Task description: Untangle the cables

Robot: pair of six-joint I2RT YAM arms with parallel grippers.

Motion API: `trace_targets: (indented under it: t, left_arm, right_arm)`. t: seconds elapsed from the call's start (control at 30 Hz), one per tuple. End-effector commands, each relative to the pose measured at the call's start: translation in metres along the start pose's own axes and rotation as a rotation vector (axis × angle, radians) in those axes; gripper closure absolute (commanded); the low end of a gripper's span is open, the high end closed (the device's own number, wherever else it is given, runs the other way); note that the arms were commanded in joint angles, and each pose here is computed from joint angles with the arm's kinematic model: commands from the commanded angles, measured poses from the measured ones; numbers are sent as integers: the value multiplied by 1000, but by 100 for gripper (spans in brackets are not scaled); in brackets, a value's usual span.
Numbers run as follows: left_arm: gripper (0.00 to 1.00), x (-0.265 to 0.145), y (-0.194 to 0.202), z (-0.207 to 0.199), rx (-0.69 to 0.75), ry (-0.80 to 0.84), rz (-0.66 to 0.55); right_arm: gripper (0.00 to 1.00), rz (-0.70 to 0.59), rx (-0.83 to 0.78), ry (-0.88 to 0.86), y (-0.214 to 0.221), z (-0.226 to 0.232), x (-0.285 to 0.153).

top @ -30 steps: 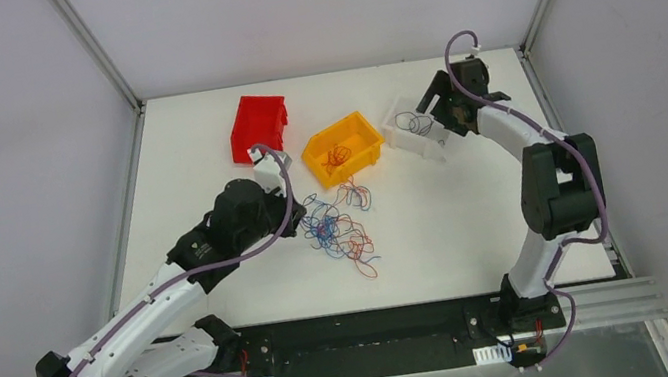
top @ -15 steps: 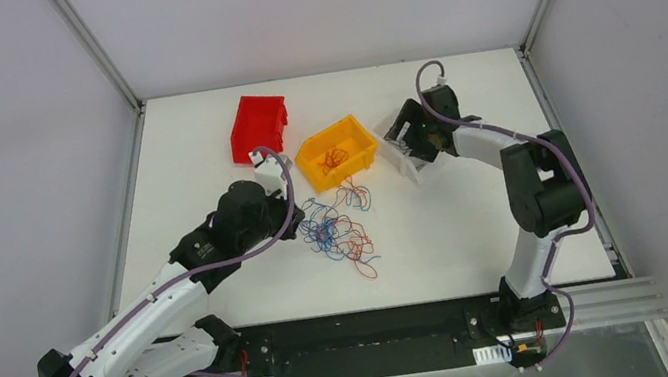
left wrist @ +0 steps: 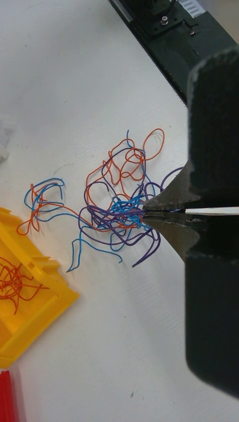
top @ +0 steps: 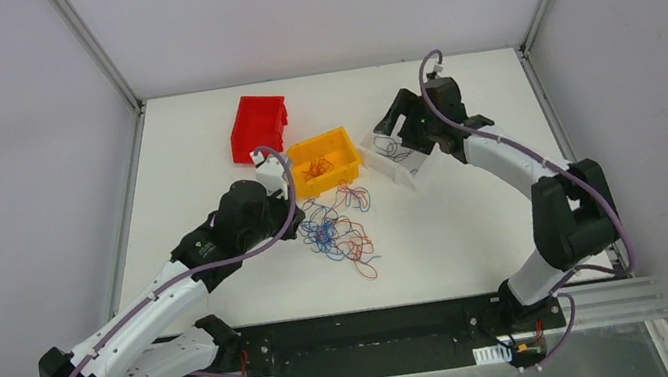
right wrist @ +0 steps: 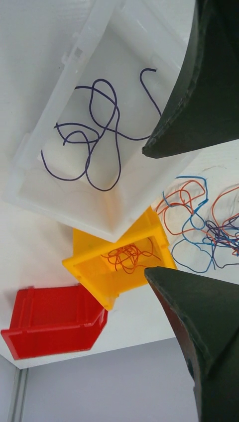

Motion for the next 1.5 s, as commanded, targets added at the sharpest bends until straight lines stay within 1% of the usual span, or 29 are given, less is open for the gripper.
trace_targets:
  t: [0.0,0.17,0.27,0.37,0.53,0.63,0.77,0.83,0.9,0.97,1.03,1.17,1.27,1.47]
  left_arm:
    - [100,-3,-11,1,-17,-10,-39]
    - [100,-5,-20,-3,-6,27,-58]
    - [100,-7,-30,-19,34,185,-61]
    - [100,-6,-37,-32,44,300,-55]
    - [100,-8,-46,-48,68,402,-58]
    - [100,-14,-57,-58,91,452,-82]
    - [100,-33,-83,-66,113,449,-155]
    - [100,-42,-97,-62,107,411,-177]
    - [100,-48,-106,-58,106,371,-174]
    - [100,-53,-117,-57,115,365,-174]
    - [100,-56,-124,-58,125,379,-172]
    - [100,-55,-134,-62,130,410,-176]
    - [100,-52,-136,-61,133,386,-179]
    - [100,-52,-136,-53,136,313,-185]
  right_arm:
    - [16,-3,-109,-49,-3,16,-40]
    - [16,56,-206,-86,23,8,-67]
    - [16,113,-251,-149,43,2,-80]
    - [16,133,-273,-201,54,-5,-89]
    - [16,199,-281,-277,71,-18,-93]
    - [16,203,-287,-317,75,-18,-95]
    - [16,188,-305,-360,74,-14,-100]
    - [16,200,-316,-403,76,-10,-103]
    - [16,226,-345,-467,80,-3,-107]
    - [16,273,-396,-557,89,8,-114]
    - [16,310,-450,-643,98,19,-121]
    - [18,342,-549,-768,114,39,-130]
    - [20,355,-561,-797,122,42,-130]
    - [21,319,-547,-796,126,23,-131]
Point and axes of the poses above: each gripper's point midway between its finger pads, its own x axis out along the fingers, its own z axis along the line the jaws close on, y = z × x, the point moved 7 cm from there along -x, back along the fingers, and after that the axes turned 15 degrees about x, right-handed, at the moved point
